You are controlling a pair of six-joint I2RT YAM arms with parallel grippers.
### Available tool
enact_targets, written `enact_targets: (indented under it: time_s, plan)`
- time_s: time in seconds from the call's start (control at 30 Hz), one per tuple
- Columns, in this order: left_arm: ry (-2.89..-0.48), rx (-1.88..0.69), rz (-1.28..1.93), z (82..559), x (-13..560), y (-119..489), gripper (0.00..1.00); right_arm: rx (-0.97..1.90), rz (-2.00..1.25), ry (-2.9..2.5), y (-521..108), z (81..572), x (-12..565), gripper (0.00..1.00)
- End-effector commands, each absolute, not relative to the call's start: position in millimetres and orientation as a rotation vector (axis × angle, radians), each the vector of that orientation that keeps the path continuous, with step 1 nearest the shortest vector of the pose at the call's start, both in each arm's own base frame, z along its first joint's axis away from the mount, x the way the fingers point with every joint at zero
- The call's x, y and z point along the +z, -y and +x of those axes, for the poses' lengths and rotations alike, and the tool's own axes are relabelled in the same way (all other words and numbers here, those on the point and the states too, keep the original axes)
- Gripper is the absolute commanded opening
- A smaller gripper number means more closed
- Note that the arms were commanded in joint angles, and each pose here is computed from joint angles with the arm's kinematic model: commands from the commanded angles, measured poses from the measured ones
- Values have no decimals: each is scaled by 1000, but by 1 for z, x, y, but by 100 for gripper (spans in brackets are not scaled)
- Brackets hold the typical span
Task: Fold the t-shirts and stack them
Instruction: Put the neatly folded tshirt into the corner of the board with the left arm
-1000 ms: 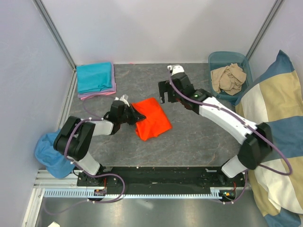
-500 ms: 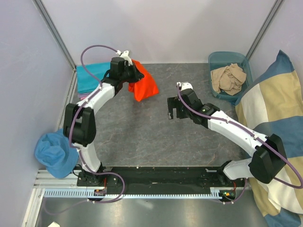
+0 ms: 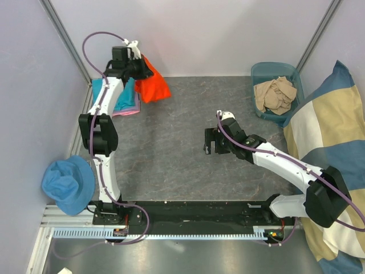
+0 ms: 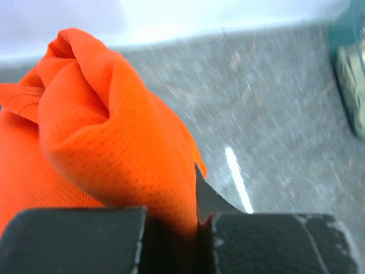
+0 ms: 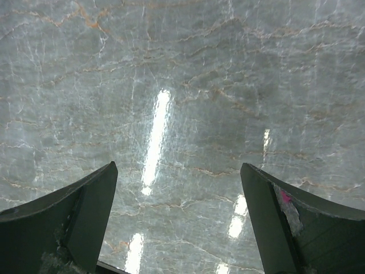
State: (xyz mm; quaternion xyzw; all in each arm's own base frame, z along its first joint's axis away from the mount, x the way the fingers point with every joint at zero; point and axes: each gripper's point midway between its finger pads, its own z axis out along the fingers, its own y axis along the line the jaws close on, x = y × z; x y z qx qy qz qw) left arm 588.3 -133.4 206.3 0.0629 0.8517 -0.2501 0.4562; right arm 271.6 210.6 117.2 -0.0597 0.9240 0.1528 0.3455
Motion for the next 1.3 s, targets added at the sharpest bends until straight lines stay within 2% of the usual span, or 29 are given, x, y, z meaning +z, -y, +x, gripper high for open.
enact_targets:
  time_s: [0.0,0.07,0.1,0.2,0.57,0.73,1.23,1.27]
  plan:
    - [-2013,-583,266,604,248,97,2,474,-145,-2376,-224,274,122,98]
    - [-1997,-576,277,605,258,92,2,474,-150,-2384,-224,273,122,98]
    - [-2000,-531,234,610,256,60,2,475,-160,-2386,-225,273,122,98]
    - [-2007,-530,191,610,253,30,2,462,-174,-2401,-226,274,118,98]
    - [-2124,-493,131,594,197,-35,2,479,-164,-2427,-235,279,107,98]
    - [-2156,-476,93,592,176,-50,2,498,-168,-2427,-238,279,109,98]
    - [-2184,-220,9,590,177,-85,2,486,-174,-2428,-236,279,111,98]
    - [-2184,-186,-9,589,179,-90,15,490,-175,-2428,-237,279,111,98]
